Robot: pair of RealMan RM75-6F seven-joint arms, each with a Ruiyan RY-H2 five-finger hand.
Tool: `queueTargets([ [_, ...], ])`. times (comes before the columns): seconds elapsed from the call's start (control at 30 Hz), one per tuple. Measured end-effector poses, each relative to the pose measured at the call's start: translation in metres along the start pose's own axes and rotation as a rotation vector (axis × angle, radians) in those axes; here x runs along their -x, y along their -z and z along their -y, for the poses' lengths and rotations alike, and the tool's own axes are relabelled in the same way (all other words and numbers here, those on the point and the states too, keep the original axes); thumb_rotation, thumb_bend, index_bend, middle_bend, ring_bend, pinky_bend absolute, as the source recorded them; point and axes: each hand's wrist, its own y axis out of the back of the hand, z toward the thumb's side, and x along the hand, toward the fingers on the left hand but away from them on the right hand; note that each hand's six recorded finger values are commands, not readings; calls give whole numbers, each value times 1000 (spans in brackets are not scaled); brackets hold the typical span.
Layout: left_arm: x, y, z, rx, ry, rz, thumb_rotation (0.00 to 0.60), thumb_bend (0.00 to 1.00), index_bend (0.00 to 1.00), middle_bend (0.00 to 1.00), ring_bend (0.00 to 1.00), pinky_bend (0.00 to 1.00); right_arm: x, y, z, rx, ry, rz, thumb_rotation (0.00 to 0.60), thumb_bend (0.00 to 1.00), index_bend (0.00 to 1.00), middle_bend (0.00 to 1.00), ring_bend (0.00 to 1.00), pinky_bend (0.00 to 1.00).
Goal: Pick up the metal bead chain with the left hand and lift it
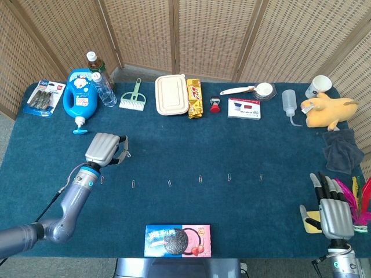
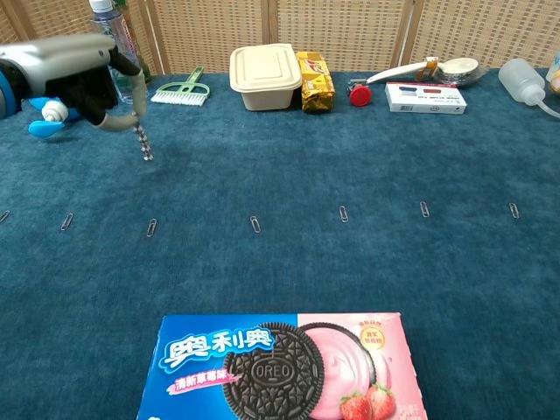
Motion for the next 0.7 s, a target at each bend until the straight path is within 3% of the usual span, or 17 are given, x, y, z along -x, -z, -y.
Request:
queueTargets([
  [0.33, 14, -32, -23, 85, -30, 116, 600, 740, 585, 1000, 1000, 1000, -3, -1, -1, 5, 7, -4, 494, 396, 0, 21, 2, 107],
  [0.7, 14, -87, -16, 74, 9, 259, 600, 741, 588, 1000, 1000, 1000, -6, 2, -5, 9, 19, 3, 494, 396, 0, 21, 2, 107],
])
